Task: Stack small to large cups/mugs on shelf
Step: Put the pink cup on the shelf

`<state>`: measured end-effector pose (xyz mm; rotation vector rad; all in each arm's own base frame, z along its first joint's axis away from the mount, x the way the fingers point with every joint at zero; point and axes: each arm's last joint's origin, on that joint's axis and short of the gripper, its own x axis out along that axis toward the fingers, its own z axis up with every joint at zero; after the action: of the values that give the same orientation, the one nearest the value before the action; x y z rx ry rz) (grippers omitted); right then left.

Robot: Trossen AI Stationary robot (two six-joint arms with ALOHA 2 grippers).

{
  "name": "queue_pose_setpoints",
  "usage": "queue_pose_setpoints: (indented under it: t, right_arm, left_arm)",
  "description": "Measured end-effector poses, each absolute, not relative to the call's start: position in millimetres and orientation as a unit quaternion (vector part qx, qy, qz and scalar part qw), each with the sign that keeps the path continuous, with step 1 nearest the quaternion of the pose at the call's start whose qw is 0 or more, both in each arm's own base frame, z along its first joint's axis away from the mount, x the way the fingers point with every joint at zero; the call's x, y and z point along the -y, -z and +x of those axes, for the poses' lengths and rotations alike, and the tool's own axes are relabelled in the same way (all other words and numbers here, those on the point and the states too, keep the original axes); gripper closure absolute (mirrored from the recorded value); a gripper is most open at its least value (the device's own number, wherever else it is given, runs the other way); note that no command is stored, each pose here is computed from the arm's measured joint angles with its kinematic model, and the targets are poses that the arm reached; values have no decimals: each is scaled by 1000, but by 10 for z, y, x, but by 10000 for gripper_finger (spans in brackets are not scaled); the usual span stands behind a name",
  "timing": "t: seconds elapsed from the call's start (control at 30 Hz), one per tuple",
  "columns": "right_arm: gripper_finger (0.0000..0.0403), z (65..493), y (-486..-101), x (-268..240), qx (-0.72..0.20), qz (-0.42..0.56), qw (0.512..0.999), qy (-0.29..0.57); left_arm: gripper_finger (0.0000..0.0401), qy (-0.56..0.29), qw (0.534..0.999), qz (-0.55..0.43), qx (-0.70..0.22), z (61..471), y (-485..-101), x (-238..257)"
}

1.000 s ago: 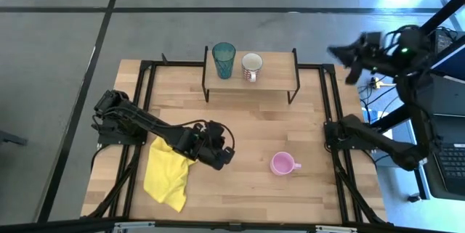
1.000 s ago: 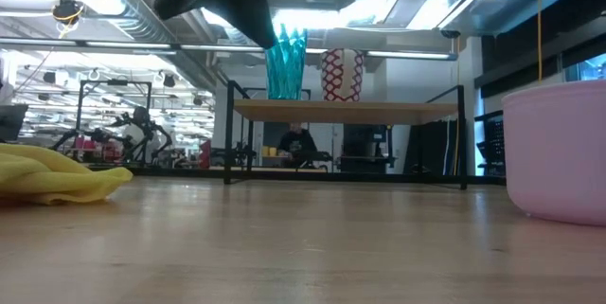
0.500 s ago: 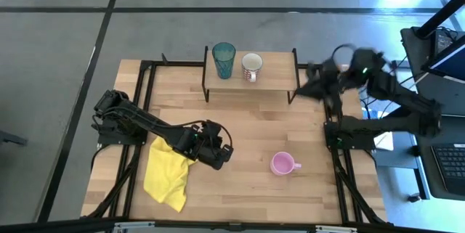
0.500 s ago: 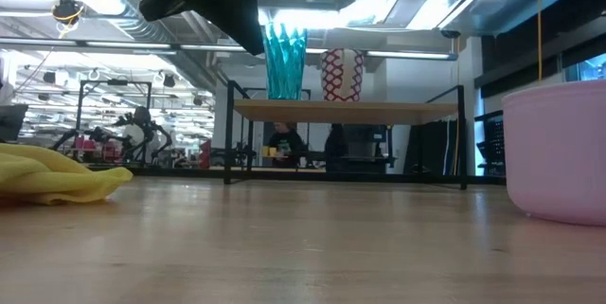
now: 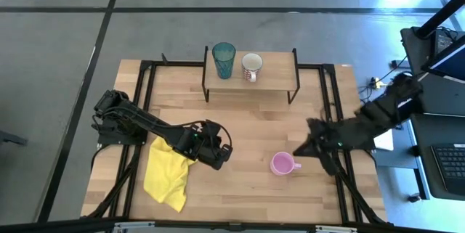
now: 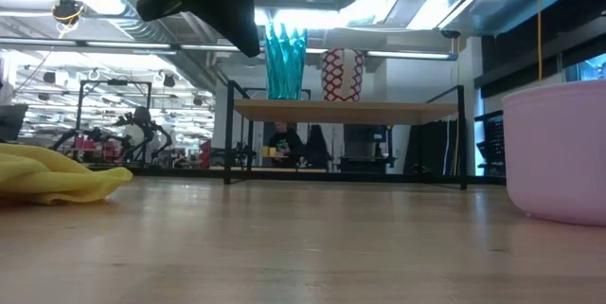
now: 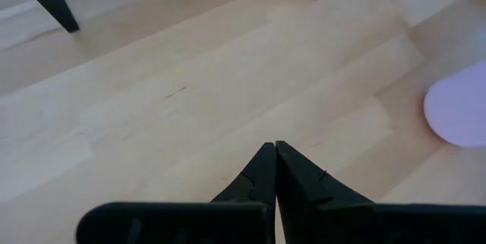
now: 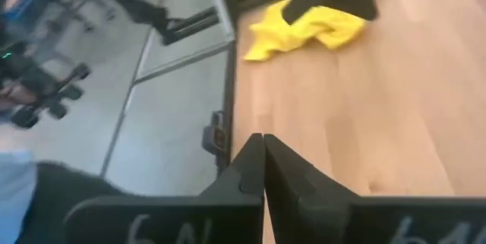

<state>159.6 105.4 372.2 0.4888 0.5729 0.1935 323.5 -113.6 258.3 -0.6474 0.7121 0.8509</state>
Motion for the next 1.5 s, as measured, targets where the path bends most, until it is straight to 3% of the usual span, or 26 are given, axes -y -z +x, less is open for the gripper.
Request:
queue_pose_setpoints:
  t: [0.2,0.4,0.6,0.87,1.2,1.33,1.5]
  right_arm:
    - [401,1265,-3860,-1255,-289,220,932,13]
    - [401,1099,-4092,-1131,-411,170,888,115]
    - [400,1157,-4294,-1179,-452,220,860,84]
    - [399,1293,-4049,-1379,-599,278,746,84]
    - [396,1949,-3644,-1513,-634,205,734,134]
    - [364,2160,-3554,-1425,-636,192,733,147]
    - [278,2315,-3561,-1337,-611,214,750,135]
  left_arm:
    - [401,-396,800,-297,-338,3228,-2580,1135]
    - [401,-379,803,-285,-360,3227,-2575,1143]
    - [401,-376,802,-285,-366,3224,-2572,1147]
    - [401,-369,806,-279,-371,3229,-2573,1150]
    - [401,-349,803,-278,-396,3219,-2565,1180]
    - [401,-343,805,-274,-398,3198,-2565,1229]
    - [401,-337,807,-261,-409,3145,-2558,1303]
